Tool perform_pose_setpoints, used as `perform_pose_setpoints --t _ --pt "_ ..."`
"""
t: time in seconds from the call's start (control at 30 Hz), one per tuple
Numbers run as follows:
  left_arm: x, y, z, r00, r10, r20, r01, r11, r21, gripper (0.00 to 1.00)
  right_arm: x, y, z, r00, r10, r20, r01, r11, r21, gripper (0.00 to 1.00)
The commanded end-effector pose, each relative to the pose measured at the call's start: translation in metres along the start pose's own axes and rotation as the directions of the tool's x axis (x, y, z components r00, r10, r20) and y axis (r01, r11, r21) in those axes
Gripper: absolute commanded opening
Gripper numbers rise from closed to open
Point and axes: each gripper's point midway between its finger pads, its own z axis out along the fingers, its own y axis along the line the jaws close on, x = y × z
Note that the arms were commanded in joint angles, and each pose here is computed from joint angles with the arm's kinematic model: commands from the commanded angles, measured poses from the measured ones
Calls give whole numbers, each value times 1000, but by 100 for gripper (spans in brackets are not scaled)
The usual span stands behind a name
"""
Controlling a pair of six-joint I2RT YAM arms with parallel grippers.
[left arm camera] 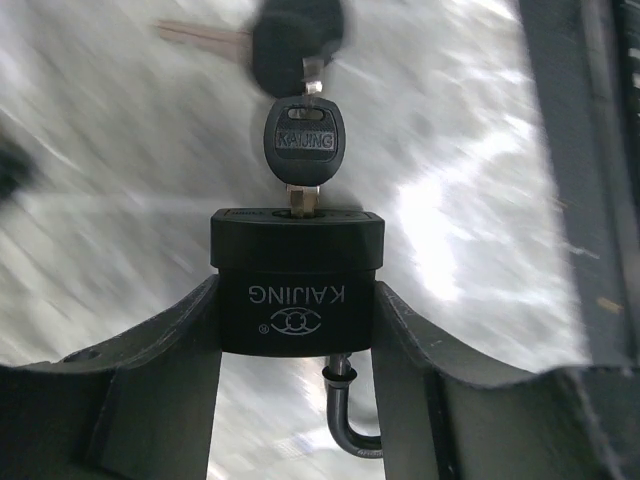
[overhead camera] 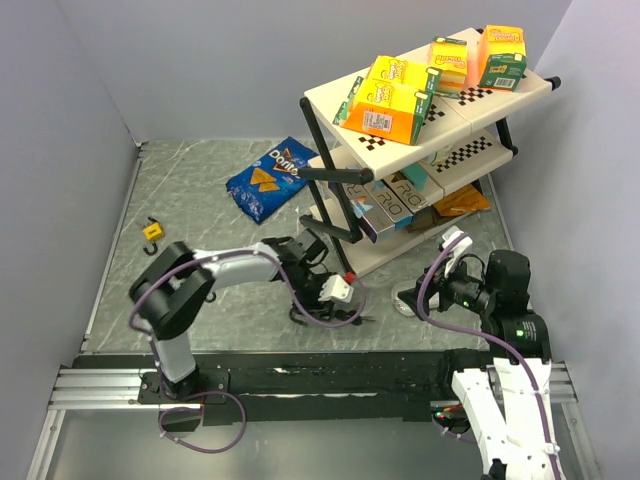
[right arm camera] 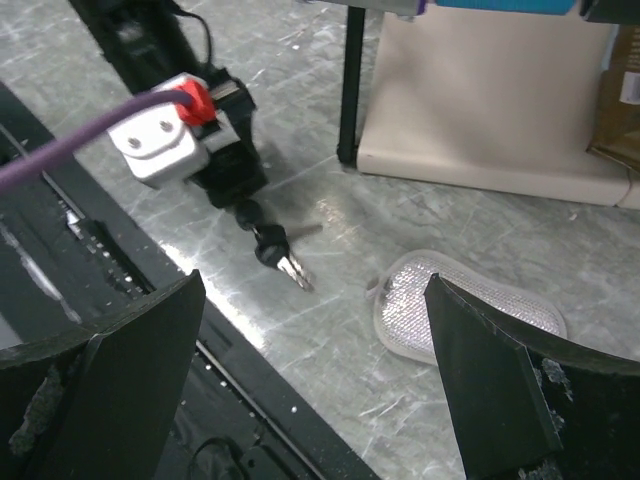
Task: Lock with the key
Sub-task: Pick up the lock from the center of the board, then lock the lock.
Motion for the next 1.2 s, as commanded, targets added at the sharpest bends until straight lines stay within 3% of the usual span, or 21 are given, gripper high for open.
perform_pose_setpoints --t 0.0,0.13,0.37,0.57,0.9,1.03,1.17 --pt "-39 -14 -48 995 2 98 7 995 -96 7 -25 15 -13 998 -47 37 49 997 -57 100" --pt "-49 -31 -82 992 -11 129 29 989 -144 1 -30 28 -13 1000 -17 -9 15 987 -162 100" --pt "-64 -41 -147 986 15 168 40 947 -320 1 -34 51 -14 999 -38 -24 29 953 -301 100" --pt "-83 -49 -201 969 85 233 47 860 -508 1 -46 78 -18 996 -87 -27 68 907 -415 99" --pt "-75 -53 -249 969 89 232 96 726 -680 1 -75 122 8 982 -189 -12 157 848 -506 95" --pt "-75 -58 -275 961 137 240 99 640 -762 1 -93 134 31 987 -160 0 138 850 -508 93" --pt "-66 -65 -280 965 173 199 55 606 -794 1 -117 157 47 991 -114 73 135 834 -535 93"
